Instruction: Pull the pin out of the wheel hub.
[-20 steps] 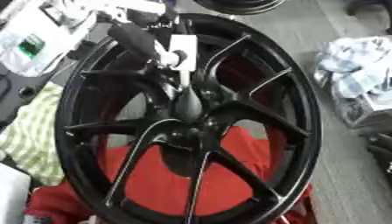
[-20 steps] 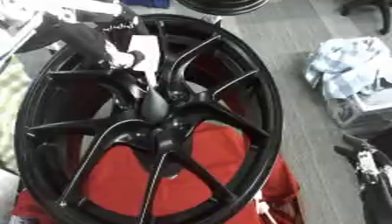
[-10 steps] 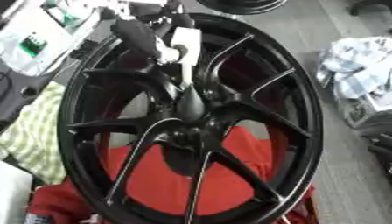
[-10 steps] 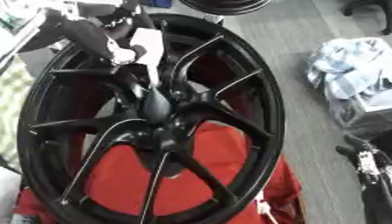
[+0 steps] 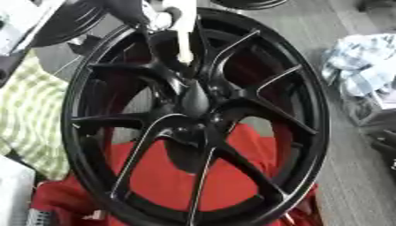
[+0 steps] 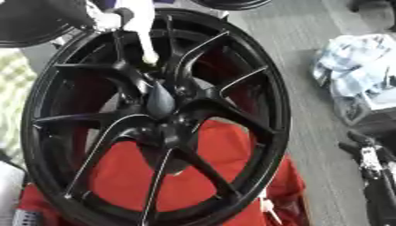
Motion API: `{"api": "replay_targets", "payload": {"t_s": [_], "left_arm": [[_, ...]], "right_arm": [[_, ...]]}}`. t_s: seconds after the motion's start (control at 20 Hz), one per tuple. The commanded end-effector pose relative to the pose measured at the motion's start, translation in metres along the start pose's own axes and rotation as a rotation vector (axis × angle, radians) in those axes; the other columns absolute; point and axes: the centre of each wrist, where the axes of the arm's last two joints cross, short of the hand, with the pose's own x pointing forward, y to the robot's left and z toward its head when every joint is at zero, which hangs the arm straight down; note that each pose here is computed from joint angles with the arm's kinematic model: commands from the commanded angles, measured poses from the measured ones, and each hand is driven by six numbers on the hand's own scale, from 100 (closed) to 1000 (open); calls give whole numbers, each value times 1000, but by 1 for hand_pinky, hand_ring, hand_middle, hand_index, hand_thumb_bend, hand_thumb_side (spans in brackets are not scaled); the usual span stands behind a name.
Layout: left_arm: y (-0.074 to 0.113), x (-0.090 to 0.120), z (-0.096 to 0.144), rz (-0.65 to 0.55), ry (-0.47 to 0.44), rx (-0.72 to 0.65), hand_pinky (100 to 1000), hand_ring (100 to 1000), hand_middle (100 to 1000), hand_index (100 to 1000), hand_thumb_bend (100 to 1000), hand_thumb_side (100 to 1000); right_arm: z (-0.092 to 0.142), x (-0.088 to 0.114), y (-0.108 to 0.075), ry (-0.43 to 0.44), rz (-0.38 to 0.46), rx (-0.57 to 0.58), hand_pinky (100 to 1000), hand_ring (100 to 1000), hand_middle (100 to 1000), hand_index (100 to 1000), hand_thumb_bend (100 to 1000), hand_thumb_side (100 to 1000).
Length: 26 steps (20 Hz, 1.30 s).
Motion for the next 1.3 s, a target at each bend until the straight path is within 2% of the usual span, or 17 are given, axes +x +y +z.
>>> {"api": "replay_targets", "payload": {"t_s": [0.05,0.3,0.5,0.7,0.75,0.8,0.85,0.9,0.95,1.0,1.05,1.2,1.25,1.3], "left_arm": [[31,-6,35,3,32,116,501,400,119,283,100,260],[47,-41,82,62,141,259,485,394,114,286,100,272],[56,-78,121,136,268,365,476,394,114,291,100,279],[63,-90,160,136,316,457,476,394,114,291,100,279],[65,-92,169,134,337,473,473,410,140,330,100,283],[66,-98,178,146,374,495,473,410,140,330,100,283],[66,-107,186,174,409,517,479,434,197,405,100,286],[65,-116,192,213,442,539,479,434,197,405,100,286],[62,-127,197,257,475,559,492,471,282,492,100,287],[57,-138,201,304,509,571,495,475,291,501,100,287],[50,-150,203,352,543,579,581,604,480,684,100,304],[29,-178,211,442,600,596,581,604,480,684,100,304],[22,-184,212,458,605,594,746,841,805,910,100,899],[13,-192,213,488,606,583,745,841,806,910,111,916]], "right_arm": [[1,2,-7,-11,19,-27,1000,820,866,786,100,731],[6,0,-14,-21,33,-64,1000,820,867,786,100,687],[10,-2,-18,-30,35,-96,1000,820,867,786,100,674],[9,-2,-17,-37,32,-91,1000,820,867,786,100,674],[8,-1,-17,-44,25,-97,1000,819,867,786,100,659],[7,-1,-17,-50,18,-110,1000,819,867,786,100,659],[8,-1,-18,-54,13,-122,1000,819,867,786,100,655],[8,-1,-18,-57,10,-132,1000,819,867,786,100,655],[8,-2,-19,-60,7,-140,1000,819,867,786,100,652],[8,-2,-19,-63,5,-147,1000,819,867,786,100,652],[7,-1,-19,-67,2,-151,1000,819,867,787,100,645],[7,-1,-19,-74,-2,-147,1000,819,867,787,100,645],[6,-1,-19,-76,-3,-144,1000,820,868,788,100,633],[6,0,-18,-80,-5,-142,1000,820,868,788,100,631]]}}
